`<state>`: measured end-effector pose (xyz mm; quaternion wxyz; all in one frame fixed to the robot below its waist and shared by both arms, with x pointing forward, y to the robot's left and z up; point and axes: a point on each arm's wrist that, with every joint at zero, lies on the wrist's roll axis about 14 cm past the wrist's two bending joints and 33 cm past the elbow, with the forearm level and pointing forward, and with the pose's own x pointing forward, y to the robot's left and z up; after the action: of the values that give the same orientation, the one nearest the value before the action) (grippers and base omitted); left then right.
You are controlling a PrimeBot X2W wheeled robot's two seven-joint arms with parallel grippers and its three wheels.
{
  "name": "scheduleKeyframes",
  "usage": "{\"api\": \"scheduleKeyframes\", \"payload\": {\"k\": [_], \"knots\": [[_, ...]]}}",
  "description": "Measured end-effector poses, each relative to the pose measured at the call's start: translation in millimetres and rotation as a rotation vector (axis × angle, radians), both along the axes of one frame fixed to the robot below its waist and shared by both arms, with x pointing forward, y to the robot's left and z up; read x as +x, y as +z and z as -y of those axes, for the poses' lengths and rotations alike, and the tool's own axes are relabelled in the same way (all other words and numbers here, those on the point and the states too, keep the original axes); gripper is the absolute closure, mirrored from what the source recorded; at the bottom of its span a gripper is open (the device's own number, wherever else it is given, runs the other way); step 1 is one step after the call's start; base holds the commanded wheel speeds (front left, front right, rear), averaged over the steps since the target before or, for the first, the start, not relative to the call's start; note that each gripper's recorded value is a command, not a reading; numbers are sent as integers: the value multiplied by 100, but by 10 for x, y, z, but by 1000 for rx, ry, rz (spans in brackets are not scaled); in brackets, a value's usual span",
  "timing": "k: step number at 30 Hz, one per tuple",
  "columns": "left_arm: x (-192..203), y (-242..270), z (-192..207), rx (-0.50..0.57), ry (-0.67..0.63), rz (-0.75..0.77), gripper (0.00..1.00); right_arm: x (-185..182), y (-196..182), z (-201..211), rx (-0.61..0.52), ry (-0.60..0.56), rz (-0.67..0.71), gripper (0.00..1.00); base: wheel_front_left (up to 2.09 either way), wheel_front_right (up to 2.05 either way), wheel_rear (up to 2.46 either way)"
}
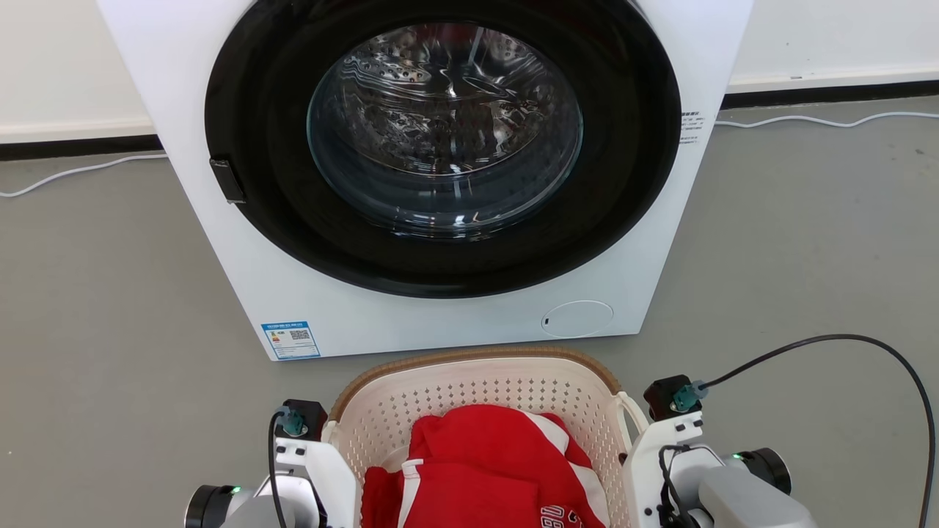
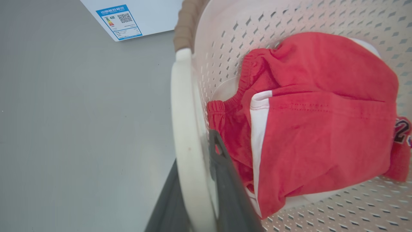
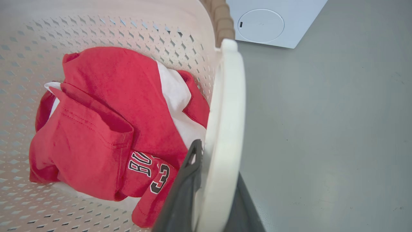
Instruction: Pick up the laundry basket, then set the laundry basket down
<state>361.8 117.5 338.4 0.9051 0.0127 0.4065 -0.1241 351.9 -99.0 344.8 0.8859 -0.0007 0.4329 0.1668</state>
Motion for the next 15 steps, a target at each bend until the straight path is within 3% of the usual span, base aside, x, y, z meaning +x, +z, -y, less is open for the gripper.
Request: {"api": "scheduleKeyframes", "payload": {"k": [15], "knots": [[1,-6,28,2,-13,-2,100,-15,-9,19,1,-7,-2,100,0,0,0]]}}
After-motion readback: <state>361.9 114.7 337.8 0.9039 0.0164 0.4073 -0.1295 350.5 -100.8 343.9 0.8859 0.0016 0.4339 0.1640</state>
